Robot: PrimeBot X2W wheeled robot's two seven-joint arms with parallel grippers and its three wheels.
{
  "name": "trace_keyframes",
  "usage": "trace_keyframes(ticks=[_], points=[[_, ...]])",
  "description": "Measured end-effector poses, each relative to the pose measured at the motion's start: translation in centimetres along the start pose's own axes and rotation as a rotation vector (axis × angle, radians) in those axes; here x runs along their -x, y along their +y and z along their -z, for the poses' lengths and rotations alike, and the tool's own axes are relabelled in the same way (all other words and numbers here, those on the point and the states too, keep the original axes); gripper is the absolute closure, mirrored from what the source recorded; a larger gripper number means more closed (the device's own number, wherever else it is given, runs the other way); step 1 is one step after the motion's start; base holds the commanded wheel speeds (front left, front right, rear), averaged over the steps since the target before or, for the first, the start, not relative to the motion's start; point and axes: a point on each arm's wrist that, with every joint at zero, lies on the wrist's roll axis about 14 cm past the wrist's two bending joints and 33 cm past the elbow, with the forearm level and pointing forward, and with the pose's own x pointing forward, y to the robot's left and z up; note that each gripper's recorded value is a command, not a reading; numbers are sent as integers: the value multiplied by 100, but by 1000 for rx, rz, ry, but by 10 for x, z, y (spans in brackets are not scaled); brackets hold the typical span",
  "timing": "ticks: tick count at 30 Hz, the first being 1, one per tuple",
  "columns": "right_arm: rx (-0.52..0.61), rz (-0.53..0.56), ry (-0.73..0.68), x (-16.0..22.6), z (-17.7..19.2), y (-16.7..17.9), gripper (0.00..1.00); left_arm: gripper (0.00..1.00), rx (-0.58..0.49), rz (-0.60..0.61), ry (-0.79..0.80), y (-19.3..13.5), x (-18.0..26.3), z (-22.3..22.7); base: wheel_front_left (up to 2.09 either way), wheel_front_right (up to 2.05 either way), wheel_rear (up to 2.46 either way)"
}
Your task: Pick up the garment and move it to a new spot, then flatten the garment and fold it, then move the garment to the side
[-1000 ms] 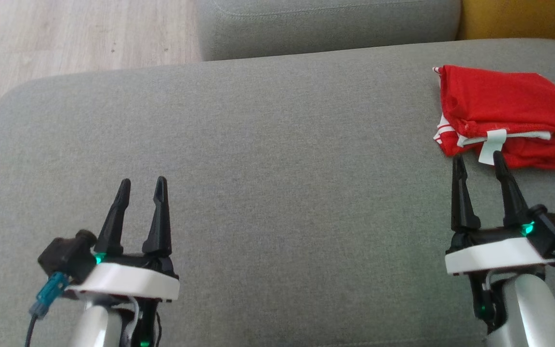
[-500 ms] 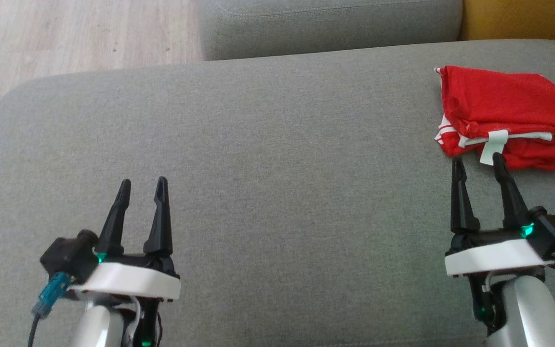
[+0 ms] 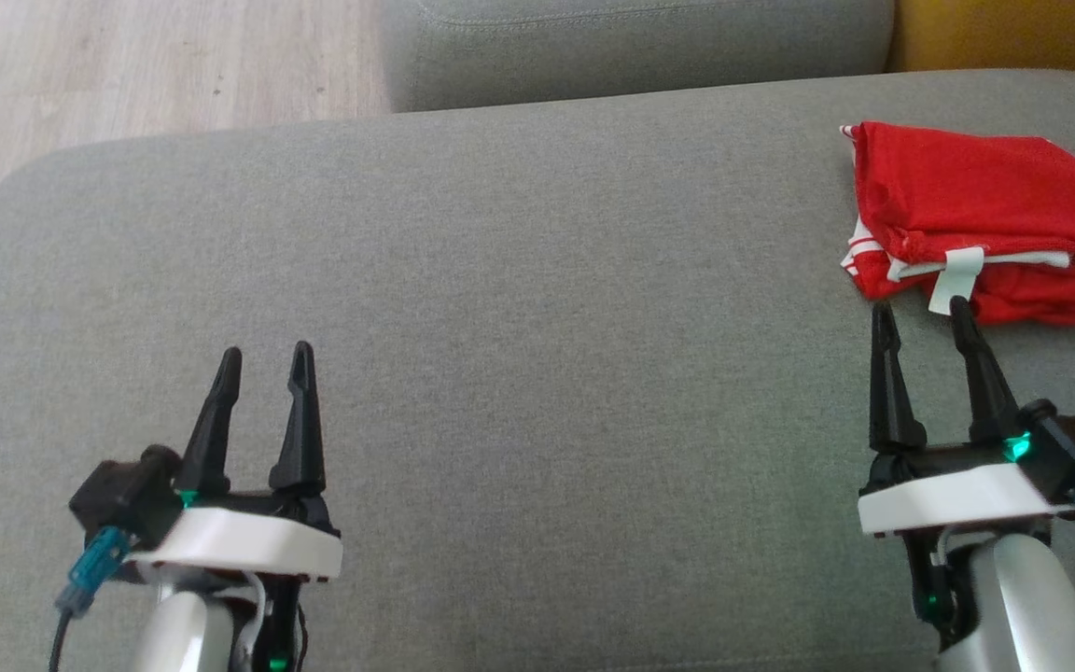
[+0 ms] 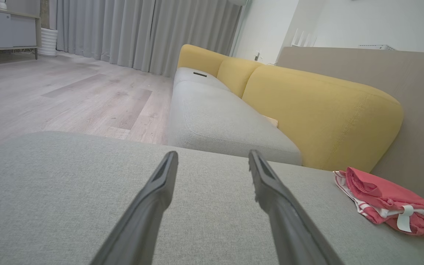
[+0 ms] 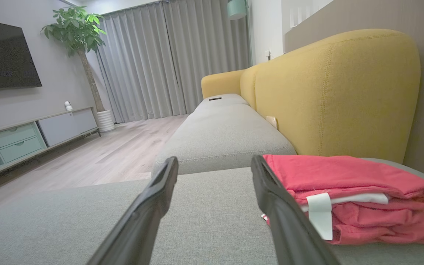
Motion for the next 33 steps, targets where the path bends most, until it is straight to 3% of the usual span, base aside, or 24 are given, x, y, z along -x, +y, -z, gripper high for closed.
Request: trace_keyframes(ticks=[7, 8, 15, 33], points=[[-2, -5, 5, 0, 2, 2, 0, 0, 6, -14, 1, 3, 0, 1, 0, 0, 0], [-4, -4, 5, 0, 2, 2, 100, 100, 6, -18, 1, 4, 0, 0, 0, 0, 0], [-41, 26, 137, 22, 43, -3, 100, 100, 38, -71, 145, 15, 25, 43, 0, 0, 0], [-242, 92, 143, 23, 43, -12, 100, 100, 216, -128, 157, 23, 25, 44, 0, 0, 0]])
